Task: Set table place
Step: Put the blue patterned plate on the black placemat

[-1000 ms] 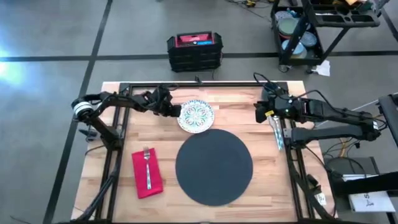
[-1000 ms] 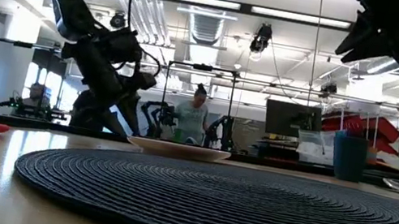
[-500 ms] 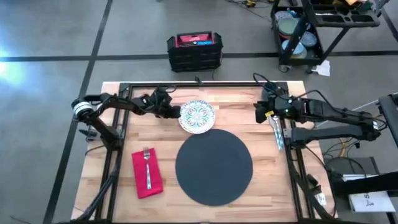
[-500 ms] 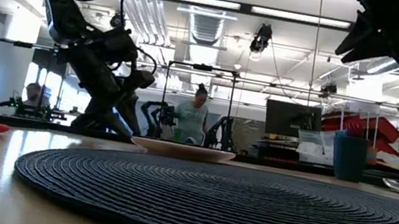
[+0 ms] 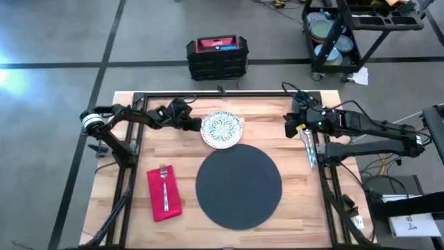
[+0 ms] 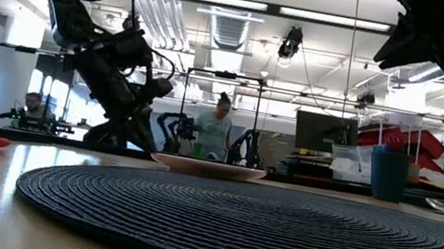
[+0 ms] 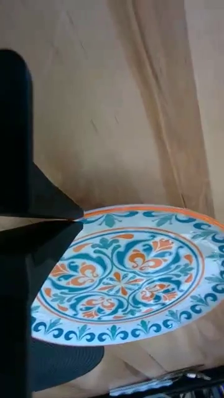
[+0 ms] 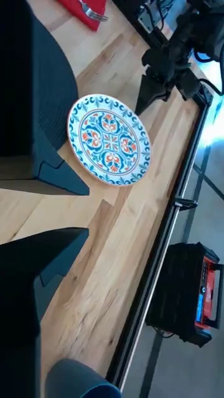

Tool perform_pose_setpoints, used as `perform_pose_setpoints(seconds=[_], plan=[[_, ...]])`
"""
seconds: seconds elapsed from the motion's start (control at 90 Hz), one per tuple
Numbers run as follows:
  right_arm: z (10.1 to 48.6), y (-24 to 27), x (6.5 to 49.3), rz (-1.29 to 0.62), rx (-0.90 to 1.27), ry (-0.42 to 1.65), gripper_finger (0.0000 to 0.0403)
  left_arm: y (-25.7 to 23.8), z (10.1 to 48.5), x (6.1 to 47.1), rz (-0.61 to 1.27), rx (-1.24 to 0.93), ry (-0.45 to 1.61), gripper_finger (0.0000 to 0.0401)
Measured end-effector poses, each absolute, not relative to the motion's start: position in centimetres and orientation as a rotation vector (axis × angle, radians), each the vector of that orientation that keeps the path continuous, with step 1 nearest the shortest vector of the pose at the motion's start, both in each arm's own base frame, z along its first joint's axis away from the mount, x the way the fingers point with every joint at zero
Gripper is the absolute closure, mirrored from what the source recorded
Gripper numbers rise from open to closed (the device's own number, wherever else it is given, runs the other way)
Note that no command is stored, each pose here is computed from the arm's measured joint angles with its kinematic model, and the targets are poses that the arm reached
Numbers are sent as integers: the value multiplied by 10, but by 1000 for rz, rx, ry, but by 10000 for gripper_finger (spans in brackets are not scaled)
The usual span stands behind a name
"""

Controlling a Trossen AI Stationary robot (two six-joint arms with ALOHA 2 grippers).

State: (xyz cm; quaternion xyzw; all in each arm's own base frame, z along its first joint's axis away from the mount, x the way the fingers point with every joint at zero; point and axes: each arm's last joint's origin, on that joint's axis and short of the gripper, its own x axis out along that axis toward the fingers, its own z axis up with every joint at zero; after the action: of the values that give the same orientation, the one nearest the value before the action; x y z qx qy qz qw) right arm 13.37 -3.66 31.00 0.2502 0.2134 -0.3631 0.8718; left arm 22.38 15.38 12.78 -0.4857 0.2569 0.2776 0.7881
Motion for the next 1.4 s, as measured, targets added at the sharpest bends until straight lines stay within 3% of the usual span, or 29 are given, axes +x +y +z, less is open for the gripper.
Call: perform_pose_setpoints(seconds=[0.2,0.711,1.133,1.4], plan=[[310,-37,134,-759,522,446,309,153,123,219,665,-1114,583,375],[310,-37,133,-760,520,451,280,153,129,225,556,-1188,528,241],[310,-37,133,-759,515,455,299,153,130,225,551,-1201,520,251],[309,-37,133,-761,519,454,290,152,138,236,548,-1261,530,238]])
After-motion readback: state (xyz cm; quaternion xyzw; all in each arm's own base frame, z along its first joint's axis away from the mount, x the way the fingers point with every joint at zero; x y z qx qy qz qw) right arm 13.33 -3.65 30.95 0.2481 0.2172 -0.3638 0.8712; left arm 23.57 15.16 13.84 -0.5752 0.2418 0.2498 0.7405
